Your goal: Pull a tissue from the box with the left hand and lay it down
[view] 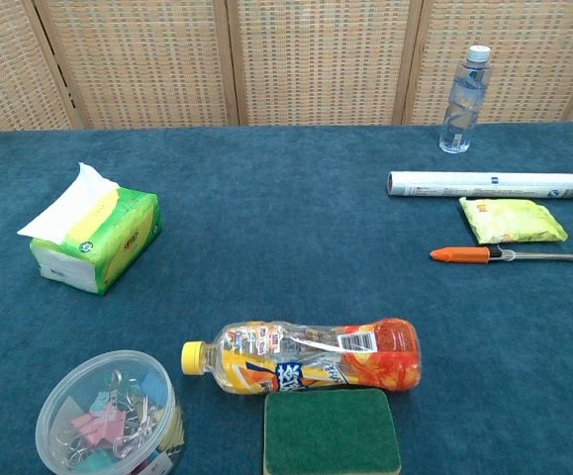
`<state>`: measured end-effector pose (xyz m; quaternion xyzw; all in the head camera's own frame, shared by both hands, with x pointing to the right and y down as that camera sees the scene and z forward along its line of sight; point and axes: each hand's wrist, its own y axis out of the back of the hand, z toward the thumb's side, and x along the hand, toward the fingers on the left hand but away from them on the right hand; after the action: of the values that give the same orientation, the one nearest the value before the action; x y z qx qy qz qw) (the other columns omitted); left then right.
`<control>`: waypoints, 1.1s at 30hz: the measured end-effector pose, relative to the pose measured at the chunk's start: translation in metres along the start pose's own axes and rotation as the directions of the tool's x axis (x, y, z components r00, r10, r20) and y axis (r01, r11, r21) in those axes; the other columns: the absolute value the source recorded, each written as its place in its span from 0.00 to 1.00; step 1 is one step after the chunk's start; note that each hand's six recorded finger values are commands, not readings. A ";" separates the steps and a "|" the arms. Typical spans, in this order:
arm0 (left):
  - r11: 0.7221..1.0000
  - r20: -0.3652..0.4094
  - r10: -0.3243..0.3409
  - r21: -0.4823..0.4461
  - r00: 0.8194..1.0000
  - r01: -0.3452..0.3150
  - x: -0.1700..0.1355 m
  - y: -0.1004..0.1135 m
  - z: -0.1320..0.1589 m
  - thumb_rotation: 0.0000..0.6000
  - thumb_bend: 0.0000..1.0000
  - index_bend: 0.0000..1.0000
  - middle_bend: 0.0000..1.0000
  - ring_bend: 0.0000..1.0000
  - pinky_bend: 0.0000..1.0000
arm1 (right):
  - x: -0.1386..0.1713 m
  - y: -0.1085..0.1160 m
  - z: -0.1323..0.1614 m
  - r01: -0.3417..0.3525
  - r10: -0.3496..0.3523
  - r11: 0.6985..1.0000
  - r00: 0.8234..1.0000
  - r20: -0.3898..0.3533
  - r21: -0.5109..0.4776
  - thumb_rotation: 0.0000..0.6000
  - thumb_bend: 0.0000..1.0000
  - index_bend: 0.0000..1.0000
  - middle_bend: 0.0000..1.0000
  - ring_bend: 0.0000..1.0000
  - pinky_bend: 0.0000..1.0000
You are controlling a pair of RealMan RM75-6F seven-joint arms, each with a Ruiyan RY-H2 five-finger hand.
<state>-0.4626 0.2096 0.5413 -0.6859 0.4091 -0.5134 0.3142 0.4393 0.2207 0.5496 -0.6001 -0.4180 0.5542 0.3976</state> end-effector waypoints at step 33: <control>0.969 0.123 -0.248 0.040 0.961 0.244 0.221 -0.051 0.045 1.00 0.08 0.12 0.13 0.14 0.21 | -0.013 -0.010 -0.008 -0.046 0.047 0.999 0.998 0.037 -0.013 1.00 0.00 0.00 0.00 0.00 0.00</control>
<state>-0.3763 0.0392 0.6709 -0.7587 0.2935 -0.5088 0.2818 0.4465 0.2113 0.5640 -0.6015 -0.4146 0.5719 0.3731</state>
